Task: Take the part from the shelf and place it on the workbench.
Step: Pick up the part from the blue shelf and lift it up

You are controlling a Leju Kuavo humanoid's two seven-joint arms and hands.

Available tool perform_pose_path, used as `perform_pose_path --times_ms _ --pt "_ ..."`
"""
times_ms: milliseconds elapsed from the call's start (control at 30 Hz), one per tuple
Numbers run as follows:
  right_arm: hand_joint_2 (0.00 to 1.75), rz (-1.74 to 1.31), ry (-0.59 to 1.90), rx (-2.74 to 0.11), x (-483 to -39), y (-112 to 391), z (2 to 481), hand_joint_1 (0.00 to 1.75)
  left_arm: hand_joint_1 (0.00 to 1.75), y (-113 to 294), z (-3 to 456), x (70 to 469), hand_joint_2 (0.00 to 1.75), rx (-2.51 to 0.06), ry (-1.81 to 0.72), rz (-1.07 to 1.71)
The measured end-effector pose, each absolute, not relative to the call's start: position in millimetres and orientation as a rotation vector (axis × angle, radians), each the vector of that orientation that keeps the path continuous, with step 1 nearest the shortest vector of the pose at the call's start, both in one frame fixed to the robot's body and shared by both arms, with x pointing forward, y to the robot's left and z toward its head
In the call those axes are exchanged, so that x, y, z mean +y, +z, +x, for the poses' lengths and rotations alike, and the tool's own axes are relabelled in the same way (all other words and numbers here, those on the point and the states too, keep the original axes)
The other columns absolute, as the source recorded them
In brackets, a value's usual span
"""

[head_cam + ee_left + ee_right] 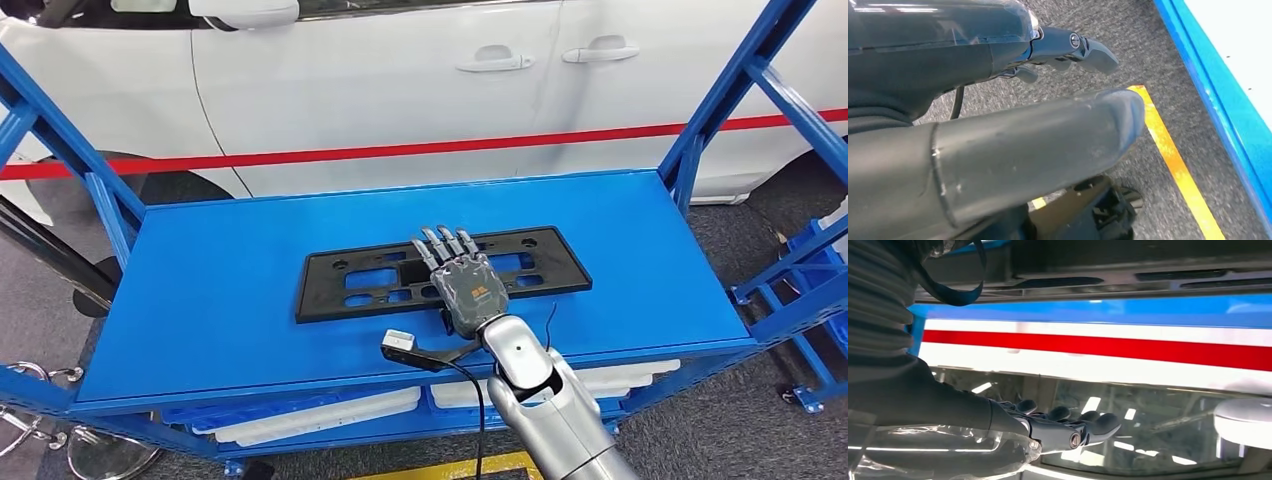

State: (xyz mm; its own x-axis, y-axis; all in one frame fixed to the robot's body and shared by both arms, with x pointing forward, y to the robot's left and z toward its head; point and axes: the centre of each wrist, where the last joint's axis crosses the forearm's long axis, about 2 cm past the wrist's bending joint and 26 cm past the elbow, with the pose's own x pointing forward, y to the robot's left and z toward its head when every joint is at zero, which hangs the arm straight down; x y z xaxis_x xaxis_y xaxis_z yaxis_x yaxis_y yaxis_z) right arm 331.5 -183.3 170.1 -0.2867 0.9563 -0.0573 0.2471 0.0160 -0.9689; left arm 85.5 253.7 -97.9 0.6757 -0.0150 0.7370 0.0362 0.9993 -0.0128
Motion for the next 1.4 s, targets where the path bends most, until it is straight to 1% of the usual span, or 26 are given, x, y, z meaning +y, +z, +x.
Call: perform_pose_path --times_ms 733,1200,1233,1267,1333,1367,1400 --pt "1.75 -1.202 1.376 -1.577 -177.8 149.3 325.5 0.0 0.0 -97.4 87.0 254.7 0.0 -0.851 -0.008 -0.046" --pt "1.75 -1.196 1.372 -1.581 -175.3 148.0 324.9 0.0 0.0 -97.4 86.4 254.2 0.0 -0.865 0.005 -0.048" --pt "1.75 -1.194 1.373 -1.58 -175.3 147.4 324.5 0.04 0.0 -97.5 85.8 254.2 0.0 -0.864 0.005 -0.048" --pt "1.75 -1.194 1.373 -1.579 -175.3 147.1 324.3 0.45 0.0 -97.6 85.6 254.3 0.0 -0.863 0.005 -0.047" --pt "1.75 -1.194 1.371 -1.579 -175.1 147.2 324.3 1.33 0.0 -97.5 85.9 254.6 0.0 -0.864 0.004 -0.046" --pt "1.75 -1.194 1.37 -1.58 -175.0 147.3 324.3 1.72 0.0 -97.5 86.3 254.6 0.0 -0.864 0.004 -0.046" --pt "1.75 -1.195 1.369 -1.58 -174.9 147.3 324.3 1.75 0.0 -97.5 86.2 254.6 0.0 -0.864 0.004 -0.045"
